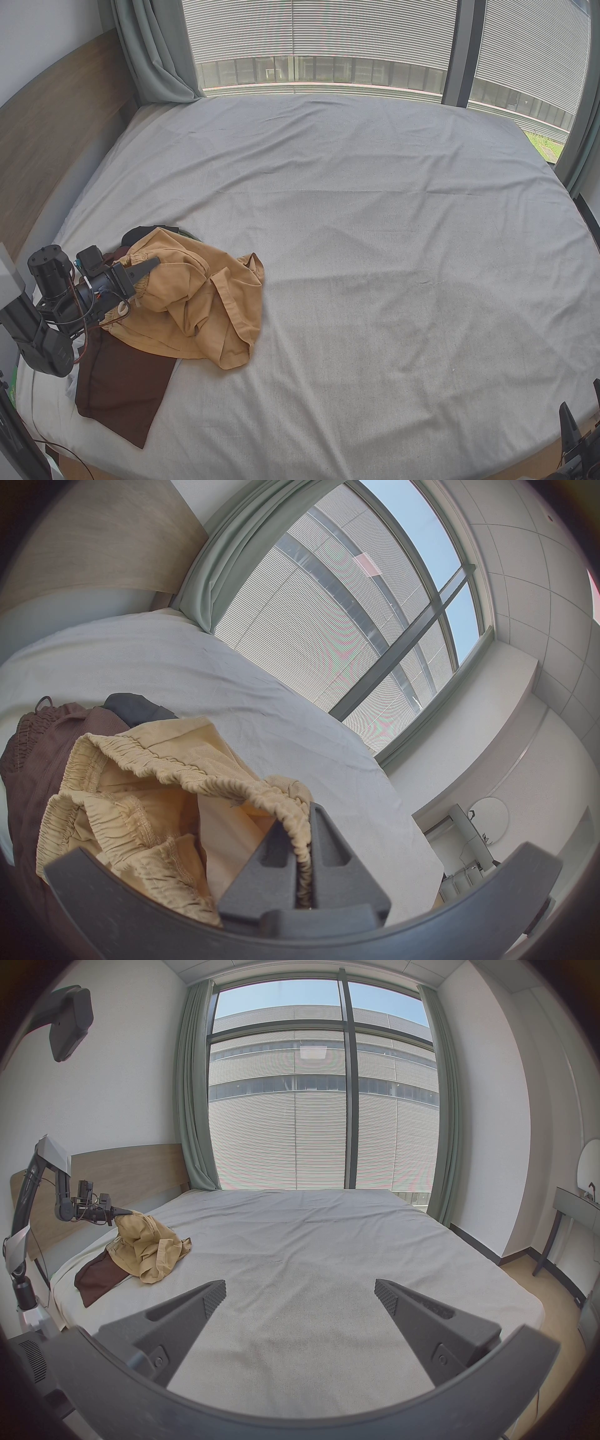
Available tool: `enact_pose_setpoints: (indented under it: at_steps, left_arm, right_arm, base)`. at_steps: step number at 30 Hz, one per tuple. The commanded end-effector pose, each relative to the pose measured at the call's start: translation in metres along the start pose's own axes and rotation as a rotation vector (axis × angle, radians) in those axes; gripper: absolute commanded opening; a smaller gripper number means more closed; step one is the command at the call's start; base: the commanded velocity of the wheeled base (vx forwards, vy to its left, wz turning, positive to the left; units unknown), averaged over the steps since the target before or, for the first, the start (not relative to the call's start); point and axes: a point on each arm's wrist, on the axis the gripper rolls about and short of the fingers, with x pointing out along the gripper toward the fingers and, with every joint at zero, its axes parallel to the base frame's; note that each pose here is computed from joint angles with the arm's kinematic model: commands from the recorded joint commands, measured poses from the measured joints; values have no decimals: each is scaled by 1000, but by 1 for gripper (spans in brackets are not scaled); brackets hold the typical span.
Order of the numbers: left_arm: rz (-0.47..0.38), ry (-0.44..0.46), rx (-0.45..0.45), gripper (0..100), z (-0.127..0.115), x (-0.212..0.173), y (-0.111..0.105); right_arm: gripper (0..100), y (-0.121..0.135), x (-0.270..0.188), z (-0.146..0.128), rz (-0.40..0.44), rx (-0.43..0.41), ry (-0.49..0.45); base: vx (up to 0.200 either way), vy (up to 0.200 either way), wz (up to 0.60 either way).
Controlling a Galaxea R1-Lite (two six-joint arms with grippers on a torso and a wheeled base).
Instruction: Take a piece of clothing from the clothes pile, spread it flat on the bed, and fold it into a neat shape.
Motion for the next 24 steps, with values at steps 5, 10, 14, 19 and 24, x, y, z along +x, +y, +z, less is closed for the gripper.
enact_pose_setpoints:
  at_steps: [5,10,14,19,24]
  left_arm:
    - [-1,-6,5,0,2,0,0]
    - [-3,-9,8,0,3,0,-1]
    - [-2,-8,7,0,3,0,0]
    - [9,-25,13,0,7,-3,3]
    - [-3,-19,12,0,7,-3,3]
  right_arm:
    - [100,0,0,-5,1,0,0]
    - [100,0,0,-5,1,0,0]
    - [100,0,0,-5,1,0,0]
    - [100,0,0,-5,1,0,0]
    - [100,0,0,-5,1,0,0]
  base:
    - [0,0,0]
    - [0,0,0]
    - [0,0,0]
    - [0,0,0]
    - [0,0,0]
